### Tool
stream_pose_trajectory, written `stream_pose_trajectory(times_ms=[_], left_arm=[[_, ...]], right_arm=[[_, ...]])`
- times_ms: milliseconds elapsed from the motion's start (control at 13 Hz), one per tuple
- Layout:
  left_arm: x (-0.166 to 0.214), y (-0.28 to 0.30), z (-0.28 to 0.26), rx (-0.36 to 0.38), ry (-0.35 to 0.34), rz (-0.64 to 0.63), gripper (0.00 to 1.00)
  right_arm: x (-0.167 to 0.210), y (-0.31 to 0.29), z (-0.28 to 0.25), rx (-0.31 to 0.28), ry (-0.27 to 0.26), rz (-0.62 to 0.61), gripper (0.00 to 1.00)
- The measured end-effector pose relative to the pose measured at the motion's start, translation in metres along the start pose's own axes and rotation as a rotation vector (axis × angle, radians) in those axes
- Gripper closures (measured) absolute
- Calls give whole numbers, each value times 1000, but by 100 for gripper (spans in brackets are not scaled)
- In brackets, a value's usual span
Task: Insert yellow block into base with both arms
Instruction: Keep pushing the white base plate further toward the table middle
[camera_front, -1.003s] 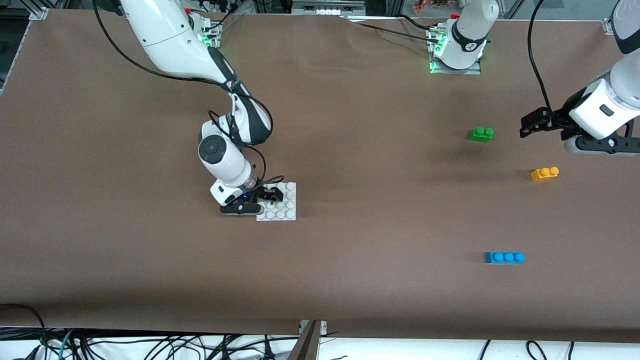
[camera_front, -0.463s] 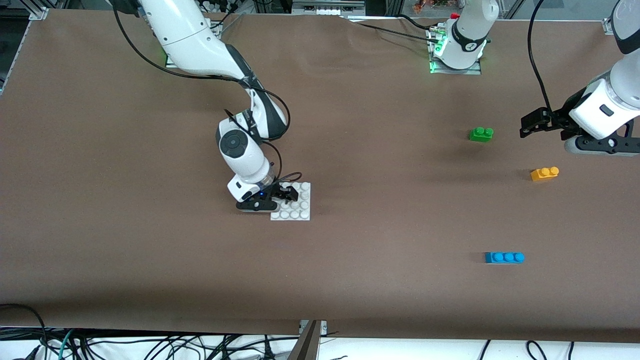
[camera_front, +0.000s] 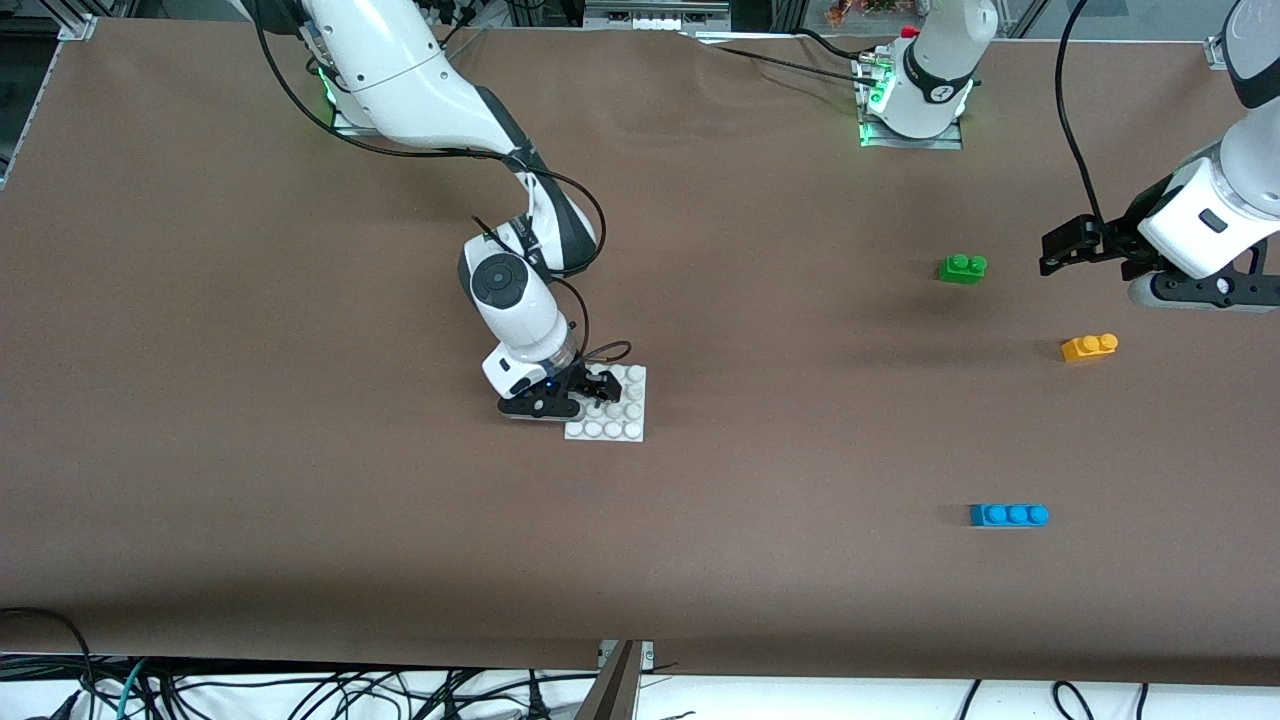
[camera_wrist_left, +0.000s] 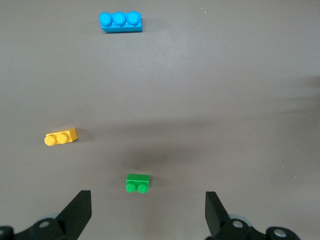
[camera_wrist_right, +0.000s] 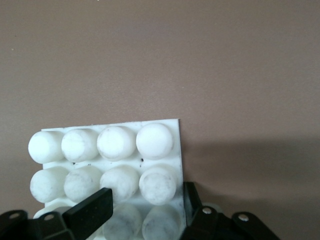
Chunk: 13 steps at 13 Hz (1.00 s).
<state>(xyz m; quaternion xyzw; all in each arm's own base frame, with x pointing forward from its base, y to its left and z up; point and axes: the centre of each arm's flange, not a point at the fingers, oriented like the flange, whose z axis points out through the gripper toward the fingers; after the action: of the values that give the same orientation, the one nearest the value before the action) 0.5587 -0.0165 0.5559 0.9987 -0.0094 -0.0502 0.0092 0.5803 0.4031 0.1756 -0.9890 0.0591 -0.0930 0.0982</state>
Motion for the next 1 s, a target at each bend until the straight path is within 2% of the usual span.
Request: stream_pose_trajectory(times_ms=[1003], left_arm=[[0,0,0,0,0,0,0]], right_arm=[[-42,-73,15,42,8,38,34]])
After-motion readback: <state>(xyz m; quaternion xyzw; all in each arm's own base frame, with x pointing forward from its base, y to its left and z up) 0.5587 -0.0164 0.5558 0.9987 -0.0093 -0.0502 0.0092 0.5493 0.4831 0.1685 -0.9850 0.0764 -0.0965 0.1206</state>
